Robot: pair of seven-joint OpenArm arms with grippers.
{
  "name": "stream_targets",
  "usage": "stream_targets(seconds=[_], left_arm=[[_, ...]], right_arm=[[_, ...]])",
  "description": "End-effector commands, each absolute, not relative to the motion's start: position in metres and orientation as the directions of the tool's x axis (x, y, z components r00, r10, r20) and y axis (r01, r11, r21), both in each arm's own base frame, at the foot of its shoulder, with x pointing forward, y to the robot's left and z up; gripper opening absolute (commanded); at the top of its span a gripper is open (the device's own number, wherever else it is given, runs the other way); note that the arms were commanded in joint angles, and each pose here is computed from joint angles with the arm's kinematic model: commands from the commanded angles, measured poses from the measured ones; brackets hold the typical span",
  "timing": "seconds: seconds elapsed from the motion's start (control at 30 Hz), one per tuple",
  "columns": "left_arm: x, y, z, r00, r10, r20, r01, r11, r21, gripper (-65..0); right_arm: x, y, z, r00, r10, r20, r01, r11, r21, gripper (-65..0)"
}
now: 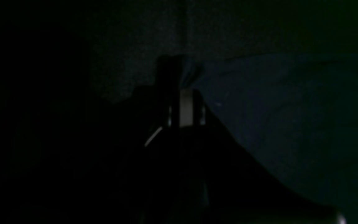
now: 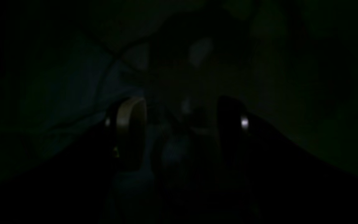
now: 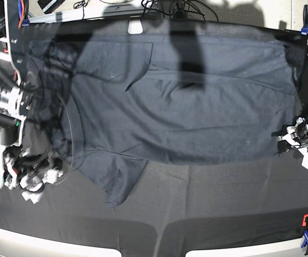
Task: Layout the t-shirt on the table in an organized manner, then fold the t-shirt properly
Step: 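Fold the held edge over the shirt body with both grippers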
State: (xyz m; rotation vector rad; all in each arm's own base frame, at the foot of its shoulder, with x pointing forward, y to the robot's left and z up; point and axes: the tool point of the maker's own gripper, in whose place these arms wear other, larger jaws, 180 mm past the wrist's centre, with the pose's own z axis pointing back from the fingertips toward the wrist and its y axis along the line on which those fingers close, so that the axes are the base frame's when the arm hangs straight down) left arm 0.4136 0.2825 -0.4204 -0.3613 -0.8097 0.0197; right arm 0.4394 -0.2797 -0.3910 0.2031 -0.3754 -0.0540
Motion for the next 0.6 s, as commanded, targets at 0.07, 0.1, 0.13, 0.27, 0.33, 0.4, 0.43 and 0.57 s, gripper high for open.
stream_targets(seconds=[0.07,0.1,0.13,0.27,0.33,0.4,0.43,0.57], left_arm=[[0.425,0.291,-0.404,0.661,0.154,0.734,0.124,0.943,-0.309,-65.0],[0.425,0.290,-0.404,0.661,0.154,0.734,0.124,0.943,-0.310,-65.0],[0.425,0.290,-0.404,0.661,0.154,0.734,0.124,0.943,-0.310,-65.0],[0.425,0.291,-0.404,0.661,0.154,0.734,0.124,0.943,-0.309,-65.0],[0.425,0.291,-0.404,0.661,0.154,0.734,0.124,0.943,-0.309,-65.0],[0.425,0.291,-0.404,0.660,0.155,0.735,0.124,0.943,-0.309,-65.0],[0.426,0.291,-0.404,0.658,0.155,0.737,0.124,0.943,-0.309,-65.0],[0.426,0.291,-0.403,0.657,0.158,0.737,0.123,0.942,-0.312,-65.0]], right_arm=[[0.447,-0.269,-0.384,0.926,-0.042,0.376,-0.040,0.978,0.207,-29.9],[0.443,-0.265,-0.389,0.935,-0.019,0.355,-0.055,0.979,0.195,-29.9],[0.439,-0.262,-0.392,0.943,0.004,0.334,-0.070,0.980,0.185,-29.9],[0.432,-0.257,-0.399,0.955,0.084,0.285,-0.127,0.983,0.136,-30.3],[0.431,-0.256,-0.401,0.956,0.102,0.275,-0.141,0.982,0.125,-36.7],[0.431,-0.255,-0.401,0.954,0.110,0.279,-0.148,0.982,0.119,-47.3],[0.433,-0.255,-0.401,0.951,0.109,0.288,-0.148,0.982,0.119,-53.5],[0.442,-0.255,-0.398,0.937,0.102,0.335,-0.149,0.982,0.117,-65.0]])
